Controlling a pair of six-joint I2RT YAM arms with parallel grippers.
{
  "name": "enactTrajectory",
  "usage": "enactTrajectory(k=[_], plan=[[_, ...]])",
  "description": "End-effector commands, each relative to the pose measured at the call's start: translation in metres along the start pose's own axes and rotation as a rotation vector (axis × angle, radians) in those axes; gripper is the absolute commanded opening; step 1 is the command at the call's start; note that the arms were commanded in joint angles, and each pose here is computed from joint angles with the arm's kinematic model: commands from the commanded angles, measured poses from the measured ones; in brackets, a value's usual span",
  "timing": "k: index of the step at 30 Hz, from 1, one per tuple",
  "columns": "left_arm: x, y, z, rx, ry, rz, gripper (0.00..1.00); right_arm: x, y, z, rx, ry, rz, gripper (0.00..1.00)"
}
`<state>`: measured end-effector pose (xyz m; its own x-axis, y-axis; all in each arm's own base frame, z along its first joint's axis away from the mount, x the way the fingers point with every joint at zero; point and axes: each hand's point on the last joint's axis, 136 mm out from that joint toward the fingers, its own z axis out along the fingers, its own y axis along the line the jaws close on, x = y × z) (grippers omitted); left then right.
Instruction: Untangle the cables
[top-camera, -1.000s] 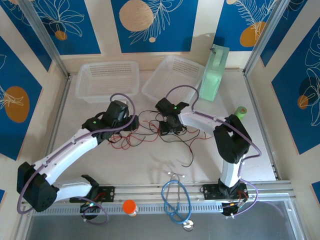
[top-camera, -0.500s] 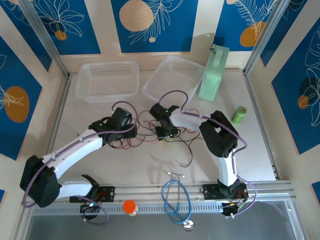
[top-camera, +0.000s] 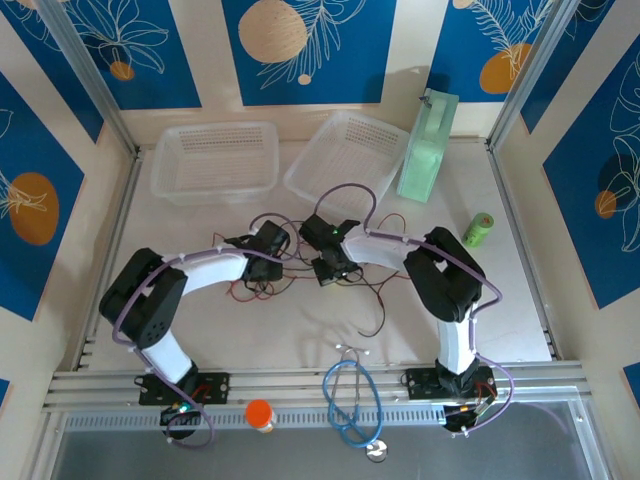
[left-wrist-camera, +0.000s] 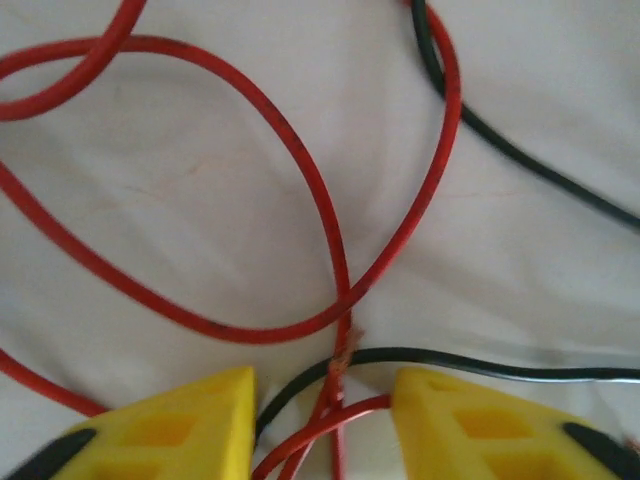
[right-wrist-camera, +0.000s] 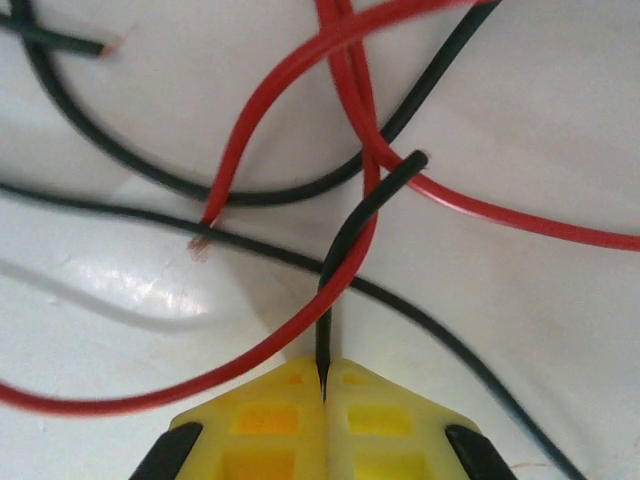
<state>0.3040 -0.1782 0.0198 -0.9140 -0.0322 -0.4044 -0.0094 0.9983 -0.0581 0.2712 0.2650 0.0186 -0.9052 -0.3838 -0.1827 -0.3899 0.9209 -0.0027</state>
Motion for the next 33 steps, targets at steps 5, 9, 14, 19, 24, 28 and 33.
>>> enactTrajectory(k=[5, 9, 14, 19, 24, 28, 33], plan=[[0.036, 0.033, 0.030, -0.146, 0.076, 0.007, 0.00, 0.054, 0.015, -0.056, -0.251, 0.207, -0.162, 0.00], [0.043, 0.041, 0.030, -0.162, 0.077, -0.007, 0.00, 0.055, -0.001, -0.097, -0.365, 0.233, -0.090, 0.00], [0.042, 0.047, 0.028, -0.201, 0.075, 0.005, 0.00, 0.046, -0.011, -0.148, -0.510, 0.124, -0.015, 0.00], [0.041, 0.048, 0.027, -0.202, 0.070, 0.005, 0.00, 0.029, -0.024, -0.210, -0.640, -0.075, 0.064, 0.00], [0.039, 0.044, 0.026, -0.178, 0.060, 0.002, 0.00, 0.006, -0.041, -0.282, -0.787, -0.289, 0.156, 0.00], [0.039, 0.042, 0.027, -0.165, 0.062, -0.001, 0.00, -0.007, -0.058, -0.339, -0.794, -0.450, 0.182, 0.00], [0.040, 0.041, 0.027, -0.159, 0.061, -0.004, 0.00, -0.026, -0.079, -0.401, -0.780, -0.615, 0.205, 0.00]])
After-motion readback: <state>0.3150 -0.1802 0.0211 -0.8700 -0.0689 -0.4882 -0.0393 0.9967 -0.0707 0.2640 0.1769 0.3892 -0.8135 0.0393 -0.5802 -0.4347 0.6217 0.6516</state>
